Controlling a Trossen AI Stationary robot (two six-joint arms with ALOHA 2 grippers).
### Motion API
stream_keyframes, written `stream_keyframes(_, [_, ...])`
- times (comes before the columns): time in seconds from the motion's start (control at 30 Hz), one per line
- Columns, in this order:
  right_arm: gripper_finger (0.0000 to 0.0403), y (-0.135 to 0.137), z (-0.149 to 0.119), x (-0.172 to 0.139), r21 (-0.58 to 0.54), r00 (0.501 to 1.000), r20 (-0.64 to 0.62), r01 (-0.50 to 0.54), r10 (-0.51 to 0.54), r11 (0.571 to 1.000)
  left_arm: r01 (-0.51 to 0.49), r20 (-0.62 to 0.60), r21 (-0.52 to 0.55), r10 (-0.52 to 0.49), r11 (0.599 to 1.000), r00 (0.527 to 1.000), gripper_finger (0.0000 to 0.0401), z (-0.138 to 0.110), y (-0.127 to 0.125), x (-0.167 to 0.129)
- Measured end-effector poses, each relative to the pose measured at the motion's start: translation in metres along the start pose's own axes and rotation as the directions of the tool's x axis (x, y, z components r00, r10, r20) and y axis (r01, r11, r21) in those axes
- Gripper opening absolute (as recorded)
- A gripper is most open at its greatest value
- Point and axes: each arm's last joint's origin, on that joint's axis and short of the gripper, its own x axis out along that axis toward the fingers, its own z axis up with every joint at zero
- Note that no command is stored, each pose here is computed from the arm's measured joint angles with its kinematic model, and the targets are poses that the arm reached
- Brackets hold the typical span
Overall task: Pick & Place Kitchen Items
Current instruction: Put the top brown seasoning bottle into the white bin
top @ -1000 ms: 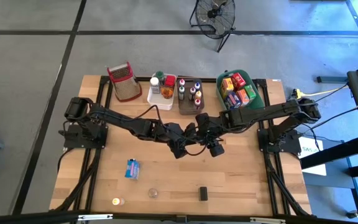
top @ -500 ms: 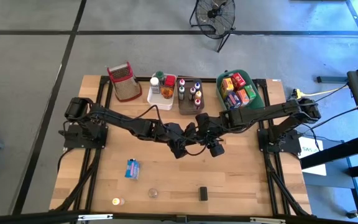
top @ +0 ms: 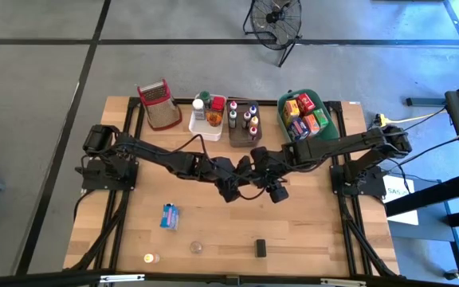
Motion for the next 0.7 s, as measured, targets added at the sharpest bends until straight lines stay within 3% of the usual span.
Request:
stream_keyframes(0.37, [0.0197,0.000,0.009,-0.011,-0.009,1.000,-0.016,-0.004,0.004,1.000,-0.020,0.085,-0.001,0.020,1.000,0.996,0.0226,0.004,0.004,0.000])
stream_keyframes(0.7, [0.0197,0.001,0.010,-0.010,0.002,1.000,-0.023,-0.004,0.004,1.000,-0.016,0.092,0.003,0.015,1.000,0.996,0.0228,0.004,0.003,0.000])
